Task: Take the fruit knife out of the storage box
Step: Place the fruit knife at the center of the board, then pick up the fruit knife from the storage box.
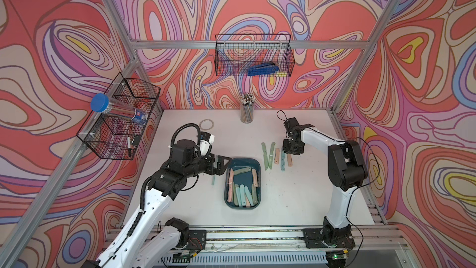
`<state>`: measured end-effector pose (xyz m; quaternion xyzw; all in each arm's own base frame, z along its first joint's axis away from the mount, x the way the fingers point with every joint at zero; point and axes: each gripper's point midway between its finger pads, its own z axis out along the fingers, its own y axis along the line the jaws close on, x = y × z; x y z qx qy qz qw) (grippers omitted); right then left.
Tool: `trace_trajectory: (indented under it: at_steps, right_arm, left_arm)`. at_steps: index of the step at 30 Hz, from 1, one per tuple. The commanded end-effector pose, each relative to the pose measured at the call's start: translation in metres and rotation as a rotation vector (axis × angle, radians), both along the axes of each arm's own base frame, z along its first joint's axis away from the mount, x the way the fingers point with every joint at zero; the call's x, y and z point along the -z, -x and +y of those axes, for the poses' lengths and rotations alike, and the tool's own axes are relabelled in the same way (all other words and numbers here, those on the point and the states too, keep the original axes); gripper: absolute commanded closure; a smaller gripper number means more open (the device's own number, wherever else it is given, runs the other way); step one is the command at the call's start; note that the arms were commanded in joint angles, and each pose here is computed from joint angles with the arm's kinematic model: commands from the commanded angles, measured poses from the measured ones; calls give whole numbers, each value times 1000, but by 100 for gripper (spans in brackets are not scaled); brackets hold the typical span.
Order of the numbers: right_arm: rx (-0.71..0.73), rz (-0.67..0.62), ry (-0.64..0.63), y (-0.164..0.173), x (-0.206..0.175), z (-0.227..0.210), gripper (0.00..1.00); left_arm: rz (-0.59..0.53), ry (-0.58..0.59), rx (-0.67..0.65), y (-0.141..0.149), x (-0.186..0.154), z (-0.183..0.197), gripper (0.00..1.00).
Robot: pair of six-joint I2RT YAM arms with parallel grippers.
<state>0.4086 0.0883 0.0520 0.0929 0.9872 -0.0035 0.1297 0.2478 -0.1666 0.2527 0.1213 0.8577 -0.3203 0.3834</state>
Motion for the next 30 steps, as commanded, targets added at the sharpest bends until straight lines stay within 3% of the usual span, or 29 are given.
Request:
trace_trajectory:
  at_steps: [1, 9, 19, 25, 30]
  right_arm:
    - [-23, -90, 10, 3, -46, 13, 62]
    - [-262, -206, 27, 32, -105, 97, 60]
    - [-458, -153, -77, 72, -110, 166, 60]
    - [-723, -74, -118, 112, -76, 237, 60]
    - [-891, -92, -103, 110, -39, 257, 59]
  left_arm:
    - [-5, -10, -8, -1, 1, 1, 0]
    - [43, -86, -78, -10, 16, 13, 0]
    - [72, -124, -117, -14, 25, 19, 0]
    - [61, -118, -116, -14, 21, 19, 1]
    - [24, -100, -118, -10, 13, 20, 0]
